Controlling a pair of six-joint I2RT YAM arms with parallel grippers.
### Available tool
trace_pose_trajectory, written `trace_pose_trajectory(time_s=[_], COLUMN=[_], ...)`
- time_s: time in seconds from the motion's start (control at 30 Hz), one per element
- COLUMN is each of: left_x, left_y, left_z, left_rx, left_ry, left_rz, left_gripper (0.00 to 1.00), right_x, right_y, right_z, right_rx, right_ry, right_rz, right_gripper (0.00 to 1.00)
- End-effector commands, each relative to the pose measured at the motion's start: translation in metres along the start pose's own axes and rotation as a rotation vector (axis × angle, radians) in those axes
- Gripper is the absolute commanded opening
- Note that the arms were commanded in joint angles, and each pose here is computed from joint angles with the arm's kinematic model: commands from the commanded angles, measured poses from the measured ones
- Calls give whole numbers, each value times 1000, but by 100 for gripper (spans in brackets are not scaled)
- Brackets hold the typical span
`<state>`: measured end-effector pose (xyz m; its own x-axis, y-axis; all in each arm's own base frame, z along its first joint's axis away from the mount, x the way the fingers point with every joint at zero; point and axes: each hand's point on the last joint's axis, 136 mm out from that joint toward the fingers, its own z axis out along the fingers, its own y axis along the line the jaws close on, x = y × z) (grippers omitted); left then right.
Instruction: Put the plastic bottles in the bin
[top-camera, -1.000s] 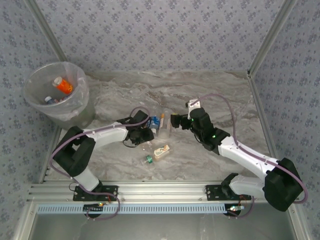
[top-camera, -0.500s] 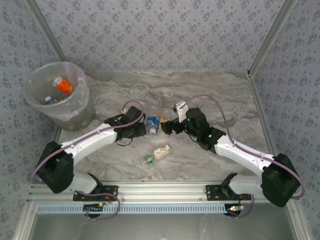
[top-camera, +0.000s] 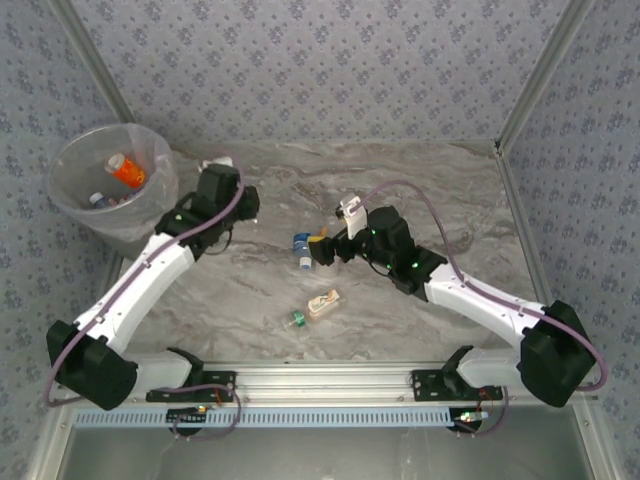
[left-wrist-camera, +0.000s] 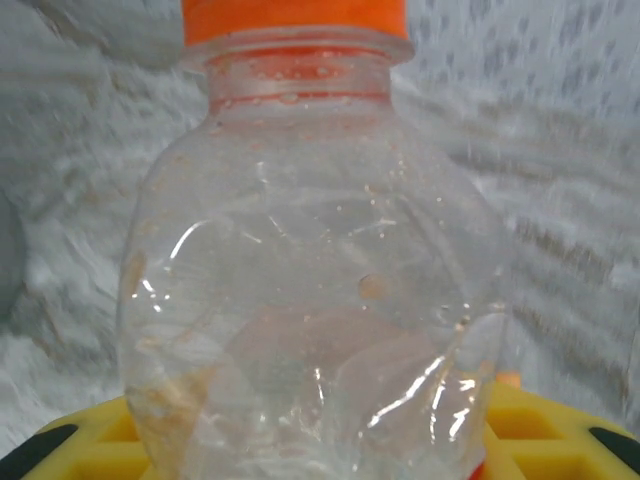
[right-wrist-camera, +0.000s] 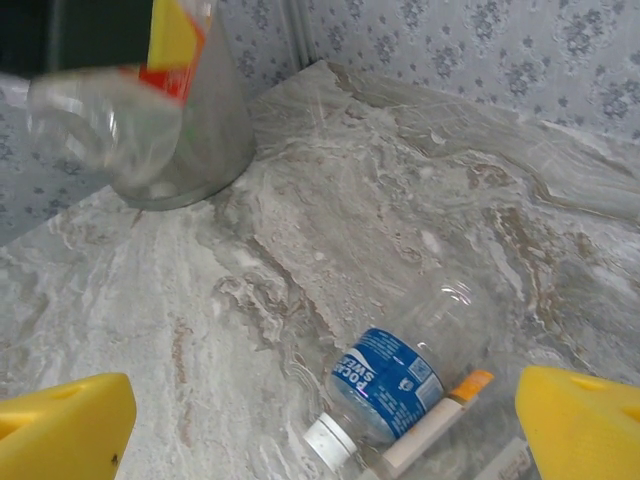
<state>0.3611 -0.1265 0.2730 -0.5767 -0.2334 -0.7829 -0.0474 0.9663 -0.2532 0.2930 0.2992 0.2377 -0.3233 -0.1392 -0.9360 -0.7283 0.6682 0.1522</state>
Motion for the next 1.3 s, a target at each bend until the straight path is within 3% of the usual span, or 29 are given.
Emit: trace_pose_trajectory(time_s=[0.0,0.27,0.47,0.73,1.03,1.1,1.27], left_x=[-67,-139,-165,-167,-149,-145,-147], left_y=[-3,43,97,162,206,211,203], left_z=[-29,-65,-83,-79,-35,-27,-22], left_rx=[52,-74,-253,-333,-273,-276,-224], left_ry=[-172,-353,-423,-393,-220,-201,-175], left_rz=[-3,-4,-16,-154,-336,-346,-354], left_gripper=[33,34,35,36,40,45,77], right_x=[-27,-27,-24,-22,-22,-21,-17], right_y=[13,16,15,13,12,11,8], right_z=[0,1,1,-4,-9,-10,-11], right_rx=[-50,-49,-37,-17,-5,-1,14], right_ry=[-66,-64,-55,-48,-45,-43,-31], right_rz=[-34,-38,-41,-48,-59,-63,-62], right_gripper=[100,100,100,100,100,100,100])
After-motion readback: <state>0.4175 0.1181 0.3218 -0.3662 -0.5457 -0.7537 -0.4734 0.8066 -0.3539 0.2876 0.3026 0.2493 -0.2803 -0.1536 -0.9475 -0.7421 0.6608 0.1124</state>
